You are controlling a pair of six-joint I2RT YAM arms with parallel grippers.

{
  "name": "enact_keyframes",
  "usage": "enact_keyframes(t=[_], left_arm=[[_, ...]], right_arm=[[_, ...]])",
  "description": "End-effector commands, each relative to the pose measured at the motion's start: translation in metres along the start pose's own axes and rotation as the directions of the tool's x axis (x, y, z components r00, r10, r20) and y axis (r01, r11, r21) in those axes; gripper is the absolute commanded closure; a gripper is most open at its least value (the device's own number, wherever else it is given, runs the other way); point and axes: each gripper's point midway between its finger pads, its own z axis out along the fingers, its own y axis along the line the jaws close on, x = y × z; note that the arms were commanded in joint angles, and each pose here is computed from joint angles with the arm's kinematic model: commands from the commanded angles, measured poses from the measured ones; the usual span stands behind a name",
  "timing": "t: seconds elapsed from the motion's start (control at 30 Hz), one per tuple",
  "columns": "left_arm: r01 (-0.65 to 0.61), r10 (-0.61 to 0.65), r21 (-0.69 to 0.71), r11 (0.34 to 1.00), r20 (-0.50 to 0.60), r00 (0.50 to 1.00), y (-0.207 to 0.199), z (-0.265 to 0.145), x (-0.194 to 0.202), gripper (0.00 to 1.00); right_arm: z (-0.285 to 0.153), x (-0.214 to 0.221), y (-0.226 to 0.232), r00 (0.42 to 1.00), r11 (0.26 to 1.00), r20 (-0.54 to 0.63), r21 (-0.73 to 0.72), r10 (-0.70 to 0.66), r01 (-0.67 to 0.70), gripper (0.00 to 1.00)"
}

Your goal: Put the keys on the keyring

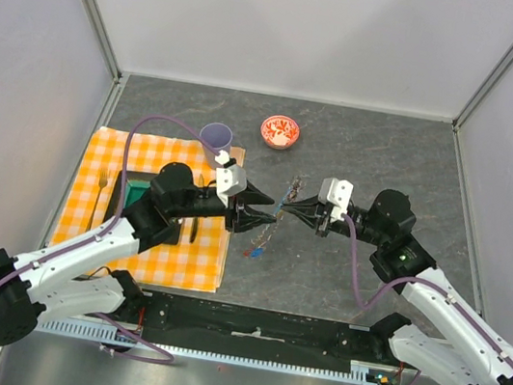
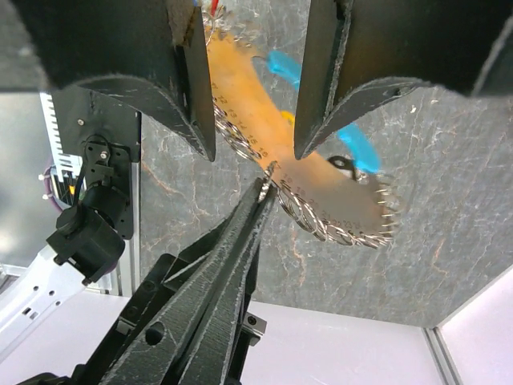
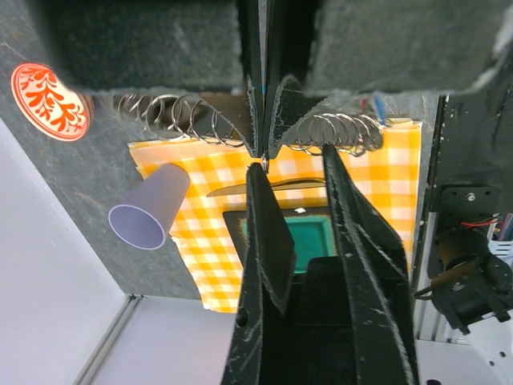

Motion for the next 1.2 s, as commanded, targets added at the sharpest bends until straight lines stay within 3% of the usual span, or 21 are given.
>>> enact_keyframes(t=[0.0,0.43,0.77,0.87,0.93,1.17], left_arm=[[-0.117,0.116,0.036,0.992,0.039,0.993,-0.001,0.008,-0.021,0.50],[-0.151,0.151,0.094,0.984,0.012,0.988,-0.009,0.008,-0.015,0.78],[-0.158,0.157,0.093,0.983,0.015,0.987,-0.011,0.008,-0.018,0.79],[-0.161,0.160,0.093,0.983,0.015,0.987,-0.011,0.008,-0.018,0.87],[-0.166,0.166,0.098,0.981,0.014,0.986,-0.013,0.008,-0.018,0.97],[-0.193,0.195,0.045,0.980,-0.050,0.980,-0.005,0.005,-0.012,0.98]], right_arm=[[-0.003,-0.044,0.005,0.990,0.995,0.110,-0.047,-0.088,0.093,1.00],[-0.003,-0.041,0.013,0.992,0.993,0.103,-0.091,-0.072,0.081,1.00],[0.002,-0.030,0.017,0.996,0.991,0.079,-0.125,-0.039,0.049,1.00],[0.003,-0.029,0.017,0.996,0.991,0.080,-0.128,-0.036,0.046,1.00],[0.002,-0.029,0.016,0.996,0.991,0.080,-0.126,-0.035,0.045,1.00],[0.000,-0.024,0.012,0.999,0.996,0.045,-0.091,-0.014,0.018,0.97]])
